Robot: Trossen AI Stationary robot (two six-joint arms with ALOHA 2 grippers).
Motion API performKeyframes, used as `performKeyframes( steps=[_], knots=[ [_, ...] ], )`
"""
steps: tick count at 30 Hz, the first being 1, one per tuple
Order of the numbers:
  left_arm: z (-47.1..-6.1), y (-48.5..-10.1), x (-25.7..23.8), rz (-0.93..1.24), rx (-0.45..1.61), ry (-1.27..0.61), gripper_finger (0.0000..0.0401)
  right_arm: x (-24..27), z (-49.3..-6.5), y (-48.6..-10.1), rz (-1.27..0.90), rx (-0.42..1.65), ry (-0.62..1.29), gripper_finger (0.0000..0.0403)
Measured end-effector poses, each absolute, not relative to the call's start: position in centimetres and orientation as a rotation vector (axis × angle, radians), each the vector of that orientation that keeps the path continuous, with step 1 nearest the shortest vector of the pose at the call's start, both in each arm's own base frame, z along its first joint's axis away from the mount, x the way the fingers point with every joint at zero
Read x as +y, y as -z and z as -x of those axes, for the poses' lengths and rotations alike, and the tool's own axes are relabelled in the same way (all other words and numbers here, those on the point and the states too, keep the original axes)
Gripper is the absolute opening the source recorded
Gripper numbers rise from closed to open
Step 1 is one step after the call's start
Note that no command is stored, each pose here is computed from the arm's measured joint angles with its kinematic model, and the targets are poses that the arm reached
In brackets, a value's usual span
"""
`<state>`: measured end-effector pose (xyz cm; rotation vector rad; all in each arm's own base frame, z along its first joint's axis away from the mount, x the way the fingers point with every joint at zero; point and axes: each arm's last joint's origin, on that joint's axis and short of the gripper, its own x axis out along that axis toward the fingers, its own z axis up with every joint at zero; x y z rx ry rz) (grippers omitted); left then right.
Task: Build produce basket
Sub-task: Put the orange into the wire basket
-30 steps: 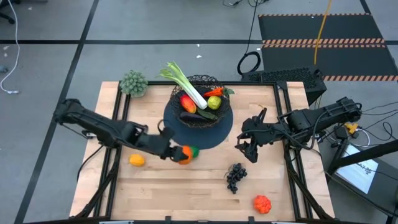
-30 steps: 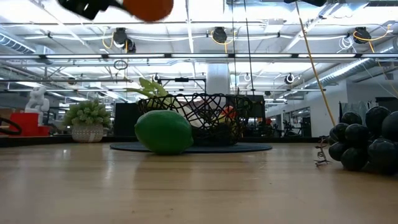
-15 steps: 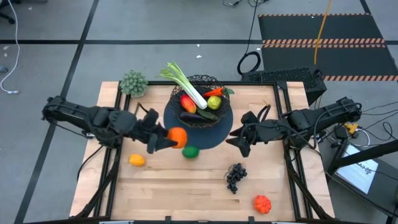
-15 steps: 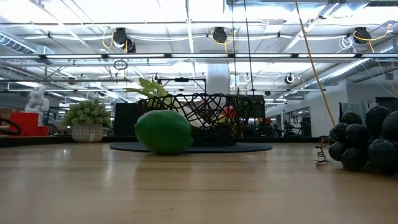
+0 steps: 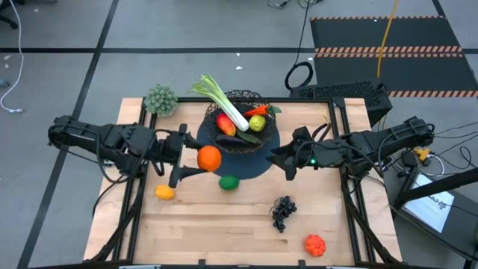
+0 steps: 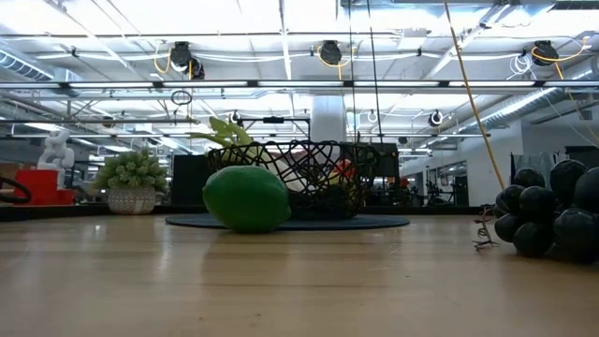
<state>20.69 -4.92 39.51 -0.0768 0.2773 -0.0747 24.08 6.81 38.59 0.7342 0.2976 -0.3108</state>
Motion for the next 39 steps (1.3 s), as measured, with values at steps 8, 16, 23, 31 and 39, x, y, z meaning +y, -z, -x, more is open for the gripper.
performKeyframes(
  steps=[8, 16, 23, 31, 39],
  knots=[
    [-20.72, -39.5, -4.93, -0.295, 0.259, 0.126, 0.032, 6.84, -24.18, -38.83, -0.794, 0.267, 0.308, 0.02],
    [-20.72, -39.5, -4.93, -0.475, 0.248, 0.151, 0.0336, 6.84, -24.18, -38.83, -0.809, 0.265, 0.31, 0.02],
    [-20.71, -39.5, -4.94, -0.474, 0.248, 0.152, 0.0326, 6.76, -24.16, -38.84, -0.783, 0.252, 0.332, 0.02],
    [-20.71, -39.5, -4.94, -0.245, 0.262, 0.122, 0.0332, 6.67, -24.16, -38.85, -0.751, 0.244, 0.349, 0.02],
    [-20.71, -39.5, -4.95, 0.114, 0.279, 0.075, 0.0326, 6.67, -24.16, -38.85, -0.748, 0.245, 0.349, 0.02]
  ],
)
